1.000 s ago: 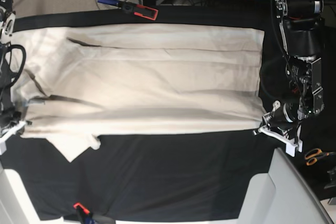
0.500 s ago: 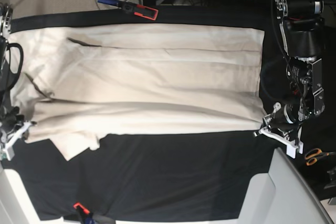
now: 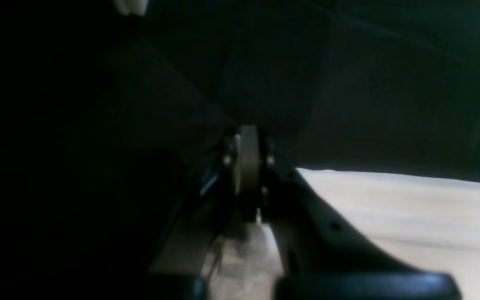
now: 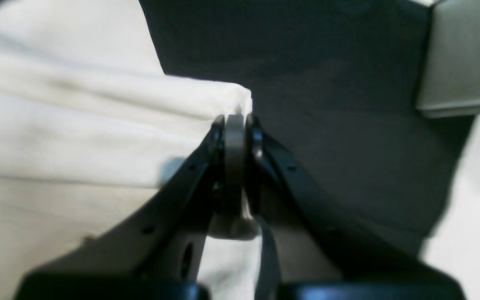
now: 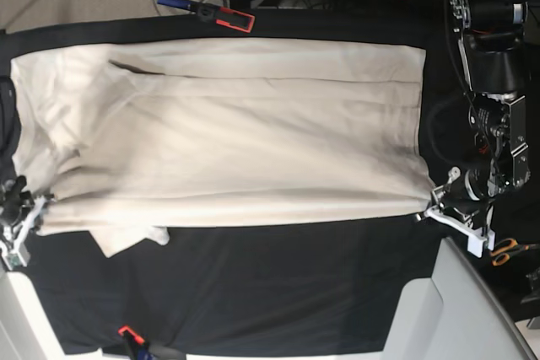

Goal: Fold the T-shirt properly
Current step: 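Hold the strip ends with both grippers and pull them apart to straighten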

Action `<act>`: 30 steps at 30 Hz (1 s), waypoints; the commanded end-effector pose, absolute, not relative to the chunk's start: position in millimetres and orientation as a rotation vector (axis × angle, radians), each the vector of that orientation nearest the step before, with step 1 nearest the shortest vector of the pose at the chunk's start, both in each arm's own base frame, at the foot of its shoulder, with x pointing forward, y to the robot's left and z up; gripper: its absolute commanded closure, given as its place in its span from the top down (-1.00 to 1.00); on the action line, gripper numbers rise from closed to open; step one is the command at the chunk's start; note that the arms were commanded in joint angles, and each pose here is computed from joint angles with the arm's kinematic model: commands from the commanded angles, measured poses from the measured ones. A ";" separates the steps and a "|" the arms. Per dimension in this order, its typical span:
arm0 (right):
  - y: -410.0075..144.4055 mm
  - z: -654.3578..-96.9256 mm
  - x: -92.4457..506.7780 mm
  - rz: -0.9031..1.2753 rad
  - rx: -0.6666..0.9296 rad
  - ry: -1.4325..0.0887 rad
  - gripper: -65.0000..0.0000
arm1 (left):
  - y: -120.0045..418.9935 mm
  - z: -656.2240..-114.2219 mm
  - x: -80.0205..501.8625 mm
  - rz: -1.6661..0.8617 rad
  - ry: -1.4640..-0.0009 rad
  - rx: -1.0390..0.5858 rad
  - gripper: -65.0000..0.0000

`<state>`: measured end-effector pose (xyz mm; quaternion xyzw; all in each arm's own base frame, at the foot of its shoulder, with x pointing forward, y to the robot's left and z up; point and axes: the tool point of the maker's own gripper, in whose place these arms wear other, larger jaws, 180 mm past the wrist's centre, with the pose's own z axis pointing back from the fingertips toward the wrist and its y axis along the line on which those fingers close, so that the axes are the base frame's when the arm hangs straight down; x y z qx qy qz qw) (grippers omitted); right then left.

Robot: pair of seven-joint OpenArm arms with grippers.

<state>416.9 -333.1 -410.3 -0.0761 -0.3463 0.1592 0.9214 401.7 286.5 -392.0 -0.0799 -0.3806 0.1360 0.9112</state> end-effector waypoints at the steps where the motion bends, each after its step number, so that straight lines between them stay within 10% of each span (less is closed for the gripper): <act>1: -354.7 -384.0 432.2 0.334 -0.233 -0.754 -1.00 | 296.6 -367.9 416.5 0.273 -0.859 -0.144 -1.00; 30: -342.8 -373.5 445.7 0.476 -0.304 -0.966 -1.00 | 294.3 -350.3 415.9 0.236 -0.911 -0.132 -1.00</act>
